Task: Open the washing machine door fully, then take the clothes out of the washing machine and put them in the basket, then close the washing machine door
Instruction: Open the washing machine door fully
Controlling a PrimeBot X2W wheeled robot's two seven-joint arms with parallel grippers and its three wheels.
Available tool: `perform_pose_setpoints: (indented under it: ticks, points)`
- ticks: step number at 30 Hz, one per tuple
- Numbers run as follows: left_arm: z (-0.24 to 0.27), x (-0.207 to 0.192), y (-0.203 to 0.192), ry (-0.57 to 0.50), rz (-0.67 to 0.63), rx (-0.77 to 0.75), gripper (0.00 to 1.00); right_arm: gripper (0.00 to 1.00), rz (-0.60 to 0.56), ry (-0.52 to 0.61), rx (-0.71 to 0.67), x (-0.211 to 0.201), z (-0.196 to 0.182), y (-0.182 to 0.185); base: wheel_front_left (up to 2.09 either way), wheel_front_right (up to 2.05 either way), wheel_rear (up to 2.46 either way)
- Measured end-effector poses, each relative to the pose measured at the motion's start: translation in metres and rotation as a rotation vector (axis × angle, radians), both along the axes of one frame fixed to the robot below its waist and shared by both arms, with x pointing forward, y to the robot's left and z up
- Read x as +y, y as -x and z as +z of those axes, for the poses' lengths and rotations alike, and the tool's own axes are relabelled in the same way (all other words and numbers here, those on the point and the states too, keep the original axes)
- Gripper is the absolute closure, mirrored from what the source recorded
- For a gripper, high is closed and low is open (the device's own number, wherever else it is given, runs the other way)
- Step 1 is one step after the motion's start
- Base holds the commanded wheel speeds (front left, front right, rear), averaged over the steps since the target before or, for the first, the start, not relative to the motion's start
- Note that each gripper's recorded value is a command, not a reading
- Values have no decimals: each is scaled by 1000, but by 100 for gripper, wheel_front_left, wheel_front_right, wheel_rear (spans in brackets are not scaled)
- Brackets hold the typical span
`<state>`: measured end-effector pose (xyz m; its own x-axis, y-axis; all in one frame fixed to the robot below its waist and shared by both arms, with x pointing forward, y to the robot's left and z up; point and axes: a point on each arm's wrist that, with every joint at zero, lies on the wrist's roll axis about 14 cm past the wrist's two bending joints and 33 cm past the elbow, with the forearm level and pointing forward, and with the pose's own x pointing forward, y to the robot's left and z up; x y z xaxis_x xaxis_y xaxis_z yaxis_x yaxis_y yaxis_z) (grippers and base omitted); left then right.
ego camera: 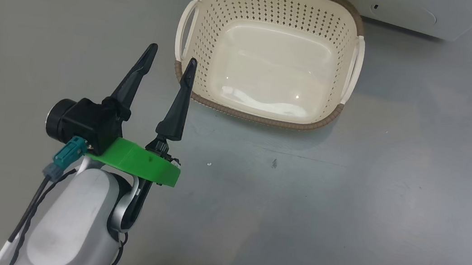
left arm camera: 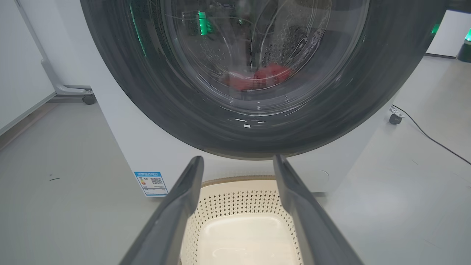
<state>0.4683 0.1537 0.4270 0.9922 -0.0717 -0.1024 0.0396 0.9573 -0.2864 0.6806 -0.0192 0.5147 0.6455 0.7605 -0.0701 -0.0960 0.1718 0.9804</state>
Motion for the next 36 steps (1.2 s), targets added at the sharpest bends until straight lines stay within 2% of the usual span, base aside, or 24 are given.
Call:
perform_pose_setpoints:
  ticks: [16, 36]
  points:
    - [2, -1, -3, 4, 4, -6, 0, 100, 111, -11, 13, 3, 2, 18, 0, 0, 0]
    - [19, -11, -1, 9, -20, -42, 0, 100, 202, -38, 64, 2, -9, 69, 0, 0, 0]
